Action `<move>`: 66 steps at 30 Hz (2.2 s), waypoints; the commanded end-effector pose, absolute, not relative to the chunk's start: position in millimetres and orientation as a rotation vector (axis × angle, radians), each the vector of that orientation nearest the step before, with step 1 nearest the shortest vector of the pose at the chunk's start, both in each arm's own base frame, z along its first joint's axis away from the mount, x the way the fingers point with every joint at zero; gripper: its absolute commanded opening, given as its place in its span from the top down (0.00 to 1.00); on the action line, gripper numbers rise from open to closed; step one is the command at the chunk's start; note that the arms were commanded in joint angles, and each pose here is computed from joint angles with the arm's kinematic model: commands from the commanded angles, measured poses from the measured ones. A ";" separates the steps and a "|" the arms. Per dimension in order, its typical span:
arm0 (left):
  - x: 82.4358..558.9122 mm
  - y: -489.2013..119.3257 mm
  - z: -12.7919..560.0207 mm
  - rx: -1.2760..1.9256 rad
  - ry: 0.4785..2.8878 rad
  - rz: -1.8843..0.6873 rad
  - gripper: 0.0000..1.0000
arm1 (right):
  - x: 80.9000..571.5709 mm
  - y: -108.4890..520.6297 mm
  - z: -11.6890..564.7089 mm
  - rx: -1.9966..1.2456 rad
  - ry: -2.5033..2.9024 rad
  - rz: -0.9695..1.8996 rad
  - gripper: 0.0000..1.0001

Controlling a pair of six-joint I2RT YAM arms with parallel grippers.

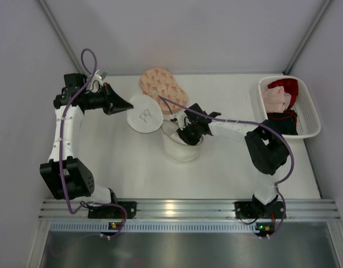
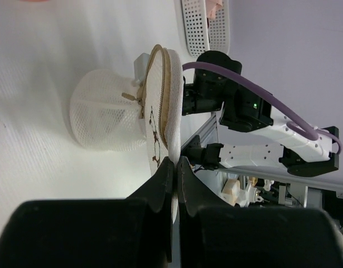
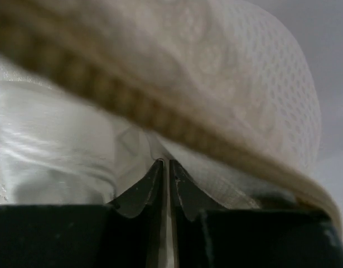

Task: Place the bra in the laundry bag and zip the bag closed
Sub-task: Adjust the bra in the laundry bag, then close the laundry bag at the center of the board.

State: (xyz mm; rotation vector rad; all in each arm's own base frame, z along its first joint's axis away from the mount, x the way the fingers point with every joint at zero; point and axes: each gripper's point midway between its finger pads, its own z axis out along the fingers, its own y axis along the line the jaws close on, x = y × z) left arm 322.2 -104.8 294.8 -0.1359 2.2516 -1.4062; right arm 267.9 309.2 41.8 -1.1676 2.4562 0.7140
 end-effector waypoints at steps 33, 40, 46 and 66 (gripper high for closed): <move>328.1 -155.2 308.8 0.115 2.292 -0.815 1.00 | 342.4 267.3 283.5 -0.822 1.955 0.816 0.24; 335.7 -154.7 285.3 -0.138 2.389 -0.792 1.00 | 316.9 327.7 307.1 -0.698 1.801 0.704 0.29; 335.8 -151.0 271.0 -0.201 2.426 -0.734 1.00 | 275.9 398.7 321.0 -0.842 1.697 0.621 0.29; 325.2 -148.7 270.5 -0.248 2.426 -0.741 0.88 | 289.1 448.7 273.2 -0.836 1.727 0.340 0.81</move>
